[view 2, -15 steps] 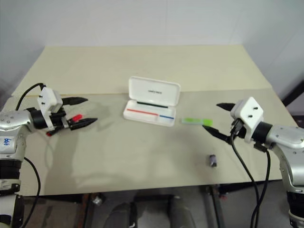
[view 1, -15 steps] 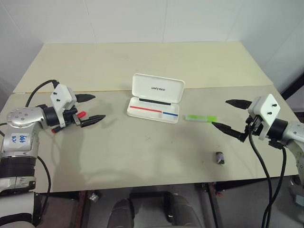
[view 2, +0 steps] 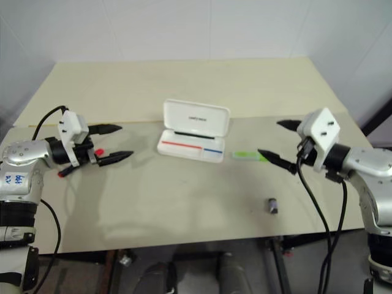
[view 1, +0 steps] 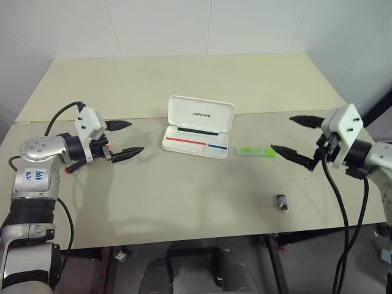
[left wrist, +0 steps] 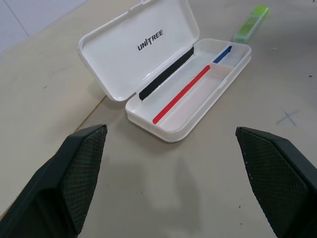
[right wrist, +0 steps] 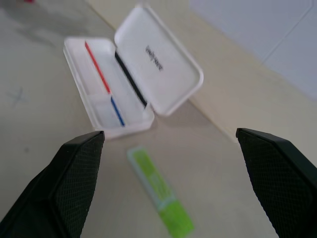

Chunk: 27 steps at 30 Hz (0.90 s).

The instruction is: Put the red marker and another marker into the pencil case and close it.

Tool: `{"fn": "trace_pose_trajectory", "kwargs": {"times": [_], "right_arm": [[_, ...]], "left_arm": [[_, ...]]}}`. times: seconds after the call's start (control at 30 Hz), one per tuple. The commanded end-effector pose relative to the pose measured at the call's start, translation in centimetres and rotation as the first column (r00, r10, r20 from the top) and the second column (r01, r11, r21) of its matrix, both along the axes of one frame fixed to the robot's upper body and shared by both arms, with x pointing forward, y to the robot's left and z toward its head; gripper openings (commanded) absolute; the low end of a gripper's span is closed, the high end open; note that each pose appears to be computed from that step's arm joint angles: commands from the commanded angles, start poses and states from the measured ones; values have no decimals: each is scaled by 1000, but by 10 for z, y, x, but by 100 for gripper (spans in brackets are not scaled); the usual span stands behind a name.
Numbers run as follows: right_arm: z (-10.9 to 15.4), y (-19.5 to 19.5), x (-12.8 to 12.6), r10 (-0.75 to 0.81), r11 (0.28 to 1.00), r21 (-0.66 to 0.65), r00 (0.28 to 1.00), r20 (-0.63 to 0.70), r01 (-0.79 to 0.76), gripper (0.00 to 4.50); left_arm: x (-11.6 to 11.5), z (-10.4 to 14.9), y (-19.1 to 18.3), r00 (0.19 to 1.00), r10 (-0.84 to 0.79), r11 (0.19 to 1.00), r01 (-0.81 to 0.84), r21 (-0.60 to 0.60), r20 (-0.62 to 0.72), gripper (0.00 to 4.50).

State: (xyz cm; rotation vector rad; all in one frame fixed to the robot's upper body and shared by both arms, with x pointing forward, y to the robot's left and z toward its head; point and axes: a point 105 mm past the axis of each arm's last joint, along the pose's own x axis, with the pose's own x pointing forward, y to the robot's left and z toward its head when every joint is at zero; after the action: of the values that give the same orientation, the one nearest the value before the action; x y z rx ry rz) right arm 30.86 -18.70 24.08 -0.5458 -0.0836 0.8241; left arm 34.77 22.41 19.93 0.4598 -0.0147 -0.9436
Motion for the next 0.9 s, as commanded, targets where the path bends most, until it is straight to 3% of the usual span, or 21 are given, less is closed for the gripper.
{"fn": "trace_pose_trajectory", "kwargs": {"times": [0.03, 0.17, 0.33, 0.6, 0.9], "right_arm": [[1, 26, -7, 81, 996, -45, 997, -12, -82, 450], [-8, 56, -2, 124, 990, -56, 989, -78, -128, 356], [-27, 70, 8, 166, 978, -100, 976, -139, -181, 178], [-46, 97, 46, 195, 962, -157, 965, -178, -223, 178], [-75, 106, 66, 237, 932, -213, 937, -255, -294, 178]], "left_arm": [[-3, 16, 2, 999, -19, 1000, 19, -7, 29, 448], [-9, 24, -7, 998, -53, 994, 50, -99, -26, 450], [-14, 14, -7, 995, -84, 996, 84, -3, -51, 450], [-20, 11, 2, 996, -85, 992, 88, 90, -37, 450], [-30, 15, -1, 996, -86, 992, 87, 96, -16, 450]]}}
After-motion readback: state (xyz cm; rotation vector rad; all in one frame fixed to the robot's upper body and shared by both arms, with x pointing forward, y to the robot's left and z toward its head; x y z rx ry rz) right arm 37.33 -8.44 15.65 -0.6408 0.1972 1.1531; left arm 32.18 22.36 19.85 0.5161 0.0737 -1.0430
